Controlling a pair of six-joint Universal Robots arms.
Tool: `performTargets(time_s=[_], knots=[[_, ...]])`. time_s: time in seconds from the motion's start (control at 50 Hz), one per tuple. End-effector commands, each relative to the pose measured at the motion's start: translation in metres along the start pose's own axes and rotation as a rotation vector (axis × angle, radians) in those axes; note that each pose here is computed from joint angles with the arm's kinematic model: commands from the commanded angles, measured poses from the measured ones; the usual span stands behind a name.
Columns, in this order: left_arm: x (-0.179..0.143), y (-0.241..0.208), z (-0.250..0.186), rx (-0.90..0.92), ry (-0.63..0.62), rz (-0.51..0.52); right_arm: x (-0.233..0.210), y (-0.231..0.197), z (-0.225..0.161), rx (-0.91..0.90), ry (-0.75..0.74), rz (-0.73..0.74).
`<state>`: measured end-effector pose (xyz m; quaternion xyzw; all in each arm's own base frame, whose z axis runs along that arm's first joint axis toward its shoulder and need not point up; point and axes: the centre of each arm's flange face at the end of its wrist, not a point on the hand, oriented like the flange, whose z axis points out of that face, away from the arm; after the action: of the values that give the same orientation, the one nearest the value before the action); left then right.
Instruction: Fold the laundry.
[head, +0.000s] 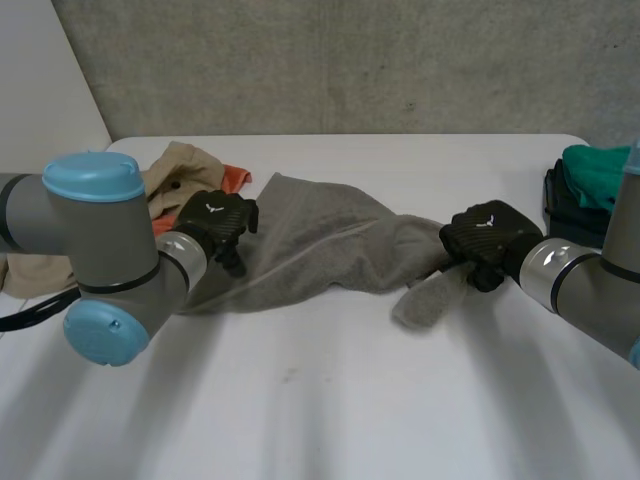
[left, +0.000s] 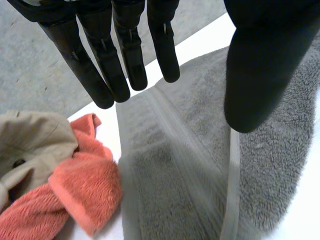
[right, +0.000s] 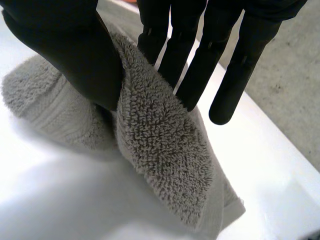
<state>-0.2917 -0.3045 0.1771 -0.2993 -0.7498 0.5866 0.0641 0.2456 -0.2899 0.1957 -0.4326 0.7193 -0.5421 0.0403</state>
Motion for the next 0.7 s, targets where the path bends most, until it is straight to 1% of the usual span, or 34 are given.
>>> performTargets(time_s=[0.02,0.12,0.18,0.32,0.38,0.52,0.6,0.62,0.68,0.7], knots=[[-0.004,0.008,-0.003,-0.066,-0.053,-0.01,-0.009,0.004,-0.002,-0.059,-0.01,-0.027],[-0.004,0.022,0.001,-0.133,-0.063,-0.003,-0.023,0.01,-0.015,-0.129,-0.08,-0.053],[-0.001,0.028,0.003,-0.169,-0.051,-0.007,-0.027,0.015,-0.022,-0.148,-0.093,-0.067],[0.003,0.046,0.01,-0.257,-0.024,-0.006,-0.027,0.027,-0.026,-0.128,-0.069,-0.075],[0.002,0.051,0.014,-0.277,-0.035,-0.003,-0.029,0.032,-0.025,-0.122,-0.062,-0.068],[0.001,0.049,0.017,-0.275,-0.04,-0.005,-0.037,0.032,-0.03,-0.123,-0.087,-0.083],[-0.003,0.036,0.016,-0.236,-0.063,-0.002,-0.055,0.03,-0.042,-0.133,-0.187,-0.107],[-0.005,0.029,0.016,-0.214,-0.077,-0.002,-0.068,0.029,-0.05,-0.13,-0.268,-0.143],[-0.01,0.011,0.015,-0.152,-0.102,0.003,-0.088,0.03,-0.063,-0.129,-0.406,-0.218],[-0.012,0.005,0.016,-0.13,-0.11,0.003,-0.094,0.031,-0.07,-0.136,-0.462,-0.285]])
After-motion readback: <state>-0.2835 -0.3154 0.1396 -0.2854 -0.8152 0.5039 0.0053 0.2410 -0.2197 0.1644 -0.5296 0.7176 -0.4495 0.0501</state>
